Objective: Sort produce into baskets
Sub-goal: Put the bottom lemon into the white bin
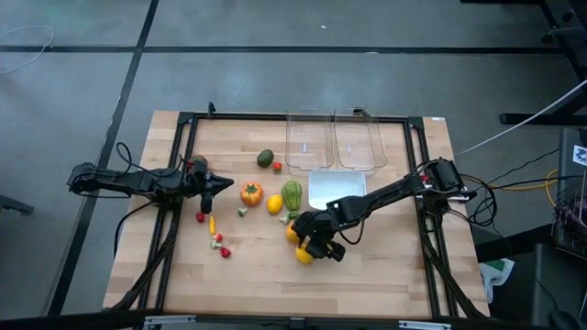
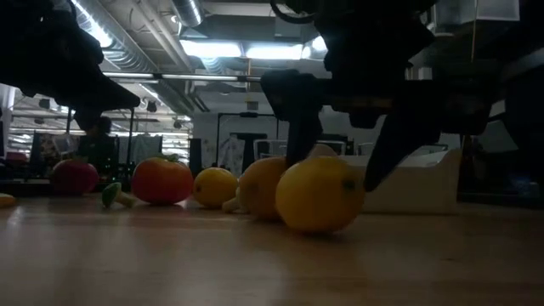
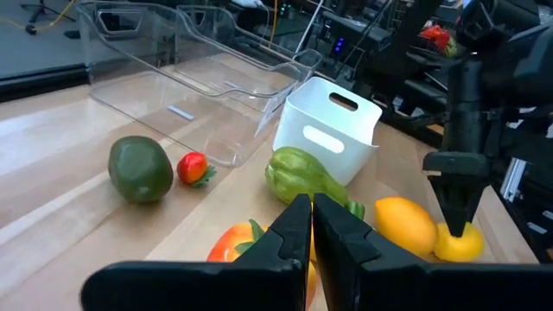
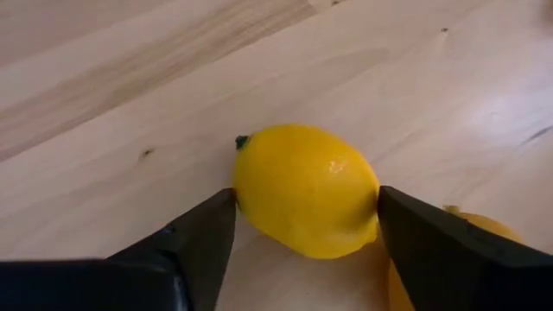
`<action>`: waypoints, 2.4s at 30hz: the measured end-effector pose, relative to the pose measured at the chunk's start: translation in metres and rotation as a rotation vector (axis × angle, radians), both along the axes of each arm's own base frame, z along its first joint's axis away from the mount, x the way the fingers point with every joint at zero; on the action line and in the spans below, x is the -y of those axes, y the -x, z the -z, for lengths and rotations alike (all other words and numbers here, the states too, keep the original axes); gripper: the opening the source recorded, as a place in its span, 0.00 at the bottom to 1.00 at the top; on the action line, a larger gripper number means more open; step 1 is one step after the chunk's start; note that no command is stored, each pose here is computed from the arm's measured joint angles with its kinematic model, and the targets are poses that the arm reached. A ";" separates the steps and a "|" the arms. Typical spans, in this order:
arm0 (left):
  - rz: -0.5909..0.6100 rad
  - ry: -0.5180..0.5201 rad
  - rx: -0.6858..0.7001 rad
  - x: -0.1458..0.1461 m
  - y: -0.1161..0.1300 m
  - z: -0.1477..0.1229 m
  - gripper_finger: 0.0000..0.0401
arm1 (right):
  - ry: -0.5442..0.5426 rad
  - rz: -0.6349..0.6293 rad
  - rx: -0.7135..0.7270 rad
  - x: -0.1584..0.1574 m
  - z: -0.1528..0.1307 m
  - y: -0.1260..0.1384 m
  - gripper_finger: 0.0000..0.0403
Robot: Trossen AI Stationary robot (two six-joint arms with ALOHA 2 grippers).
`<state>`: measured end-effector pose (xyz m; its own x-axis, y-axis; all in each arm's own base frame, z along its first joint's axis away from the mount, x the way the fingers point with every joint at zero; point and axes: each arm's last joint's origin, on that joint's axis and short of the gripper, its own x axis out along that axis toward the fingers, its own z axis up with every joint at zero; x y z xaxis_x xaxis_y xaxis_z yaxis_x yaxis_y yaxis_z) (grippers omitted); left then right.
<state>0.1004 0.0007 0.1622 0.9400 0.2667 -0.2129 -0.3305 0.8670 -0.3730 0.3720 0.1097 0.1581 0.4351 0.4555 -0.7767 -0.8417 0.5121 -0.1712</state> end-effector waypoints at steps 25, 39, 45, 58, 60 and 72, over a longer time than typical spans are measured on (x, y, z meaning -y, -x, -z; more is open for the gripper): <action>-0.020 0.094 0.050 0.000 0.000 -0.002 0.03 | 0.039 -0.077 0.057 -0.006 -0.001 0.000 0.63; -0.031 0.131 0.121 0.000 -0.001 -0.008 0.03 | 0.037 0.044 0.022 -0.003 -0.001 -0.001 0.63; -0.044 0.130 0.131 0.000 -0.001 -0.009 0.03 | 0.035 0.050 0.019 -0.003 -0.001 -0.001 0.63; -0.013 0.161 0.248 0.004 -0.016 -0.021 0.03 | 0.040 0.059 0.035 -0.003 -0.002 -0.002 0.63; 0.008 0.141 0.240 0.007 -0.022 -0.020 0.03 | 0.038 0.059 0.039 -0.003 -0.002 -0.002 0.63; 0.155 0.040 0.003 0.043 -0.084 -0.034 0.03 | 0.055 0.106 0.045 -0.002 -0.002 -0.003 0.63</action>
